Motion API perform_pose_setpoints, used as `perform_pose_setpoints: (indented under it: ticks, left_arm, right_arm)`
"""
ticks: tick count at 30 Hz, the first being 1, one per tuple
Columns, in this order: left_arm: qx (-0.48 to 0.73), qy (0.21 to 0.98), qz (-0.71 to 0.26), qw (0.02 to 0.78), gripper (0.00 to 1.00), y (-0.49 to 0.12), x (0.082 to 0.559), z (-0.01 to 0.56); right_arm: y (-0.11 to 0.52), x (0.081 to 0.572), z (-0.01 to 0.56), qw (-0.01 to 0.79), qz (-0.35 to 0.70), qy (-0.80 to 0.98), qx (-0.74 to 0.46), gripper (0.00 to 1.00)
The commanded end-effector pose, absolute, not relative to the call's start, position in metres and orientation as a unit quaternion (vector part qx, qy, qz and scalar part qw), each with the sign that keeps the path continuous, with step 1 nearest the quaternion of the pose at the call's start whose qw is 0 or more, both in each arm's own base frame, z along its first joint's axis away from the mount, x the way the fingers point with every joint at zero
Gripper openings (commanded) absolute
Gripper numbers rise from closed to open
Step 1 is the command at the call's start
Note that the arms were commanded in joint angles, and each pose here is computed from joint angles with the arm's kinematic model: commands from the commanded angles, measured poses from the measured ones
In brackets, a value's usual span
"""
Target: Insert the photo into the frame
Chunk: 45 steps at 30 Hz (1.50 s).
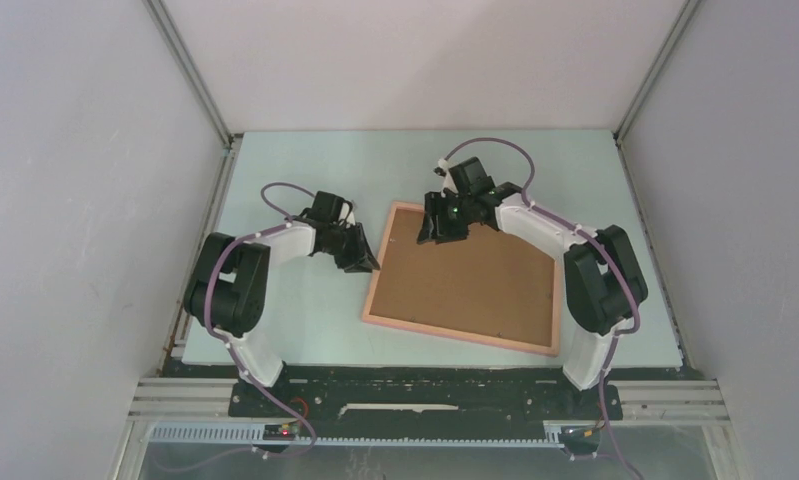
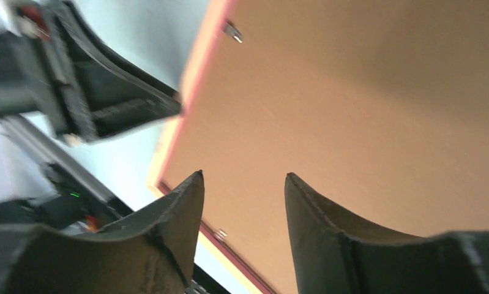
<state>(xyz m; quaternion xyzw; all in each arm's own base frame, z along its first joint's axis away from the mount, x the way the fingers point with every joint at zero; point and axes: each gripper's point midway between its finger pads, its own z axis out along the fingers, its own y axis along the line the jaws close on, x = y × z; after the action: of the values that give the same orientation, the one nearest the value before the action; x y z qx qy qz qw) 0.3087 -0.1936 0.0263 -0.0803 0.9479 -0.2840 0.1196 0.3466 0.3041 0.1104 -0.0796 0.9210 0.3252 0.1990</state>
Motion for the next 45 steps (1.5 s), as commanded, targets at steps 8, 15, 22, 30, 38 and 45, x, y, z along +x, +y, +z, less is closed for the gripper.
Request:
perform_pose_setpoints:
  ticks: [8,15,22,30,38,45]
  left_arm:
    - [-0.04,0.94,-0.243,0.236,0.44,-0.169,0.33,0.09]
    - [-0.055,0.923,-0.248,0.29,0.52,-0.153,0.336,0.118]
    - [-0.06,0.917,-0.263,0.292,0.52,-0.152,0.338,0.123]
    - [-0.07,0.914,-0.267,0.298,0.52,-0.147,0.34,0.126]
    - [-0.072,0.913,-0.265,0.3,0.52,-0.145,0.34,0.126]
    - [-0.077,0.911,-0.267,0.305,0.52,-0.142,0.341,0.129]
  right_arm:
    - [0.231,0.246,0.102,0.182,0.114,0.909,-0.357,0.65]
    - [0.245,0.192,0.074,0.129,0.081,0.884,-0.441,0.64]
    - [0.257,0.166,0.06,0.097,0.083,0.874,-0.469,0.61]
    - [0.259,0.154,0.042,0.075,0.061,0.873,-0.478,0.53]
    - [0.254,0.161,0.027,0.08,0.014,0.879,-0.471,0.45]
    - [0.247,0.162,0.015,0.082,-0.024,0.878,-0.471,0.41]
